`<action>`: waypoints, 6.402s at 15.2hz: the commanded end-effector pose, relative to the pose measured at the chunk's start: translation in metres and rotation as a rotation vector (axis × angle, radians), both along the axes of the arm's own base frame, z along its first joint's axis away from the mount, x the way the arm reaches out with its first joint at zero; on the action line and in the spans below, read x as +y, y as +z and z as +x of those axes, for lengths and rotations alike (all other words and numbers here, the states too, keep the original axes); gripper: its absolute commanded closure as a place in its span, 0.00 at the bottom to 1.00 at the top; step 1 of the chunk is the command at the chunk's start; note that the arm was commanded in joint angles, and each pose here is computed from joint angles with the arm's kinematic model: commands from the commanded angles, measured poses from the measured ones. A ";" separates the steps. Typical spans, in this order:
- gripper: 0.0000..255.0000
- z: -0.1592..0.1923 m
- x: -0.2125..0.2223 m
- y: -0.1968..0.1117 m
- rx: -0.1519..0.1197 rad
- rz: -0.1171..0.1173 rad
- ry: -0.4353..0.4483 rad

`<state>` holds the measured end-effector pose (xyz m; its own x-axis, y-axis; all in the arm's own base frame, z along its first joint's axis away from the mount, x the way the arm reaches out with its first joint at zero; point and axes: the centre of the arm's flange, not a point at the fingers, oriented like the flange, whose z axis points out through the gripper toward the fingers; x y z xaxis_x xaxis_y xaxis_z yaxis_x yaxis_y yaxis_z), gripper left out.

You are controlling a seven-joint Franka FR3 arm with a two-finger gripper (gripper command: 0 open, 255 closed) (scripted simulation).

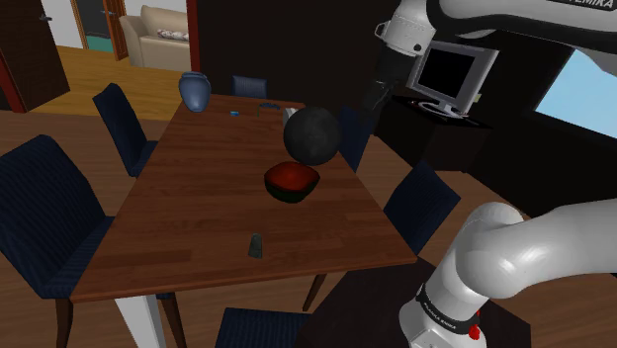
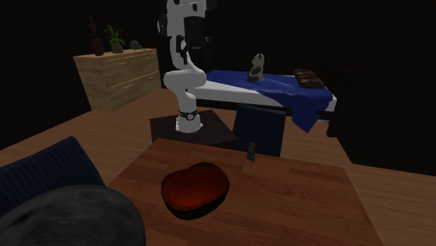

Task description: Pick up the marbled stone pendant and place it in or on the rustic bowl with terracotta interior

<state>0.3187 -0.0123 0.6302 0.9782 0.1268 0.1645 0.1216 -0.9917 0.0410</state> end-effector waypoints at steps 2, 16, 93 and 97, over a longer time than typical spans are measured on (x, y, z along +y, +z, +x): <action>0.00 0.009 0.002 -0.009 0.004 -0.003 0.044; 0.00 0.117 0.065 -0.147 0.066 -0.040 0.659; 1.00 0.160 0.206 -0.209 0.148 -0.088 1.464; 1.00 0.183 0.159 -0.206 0.148 -0.088 1.464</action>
<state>0.4984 0.1573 0.4244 -0.0191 0.9997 0.0161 0.9998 0.0192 -0.0081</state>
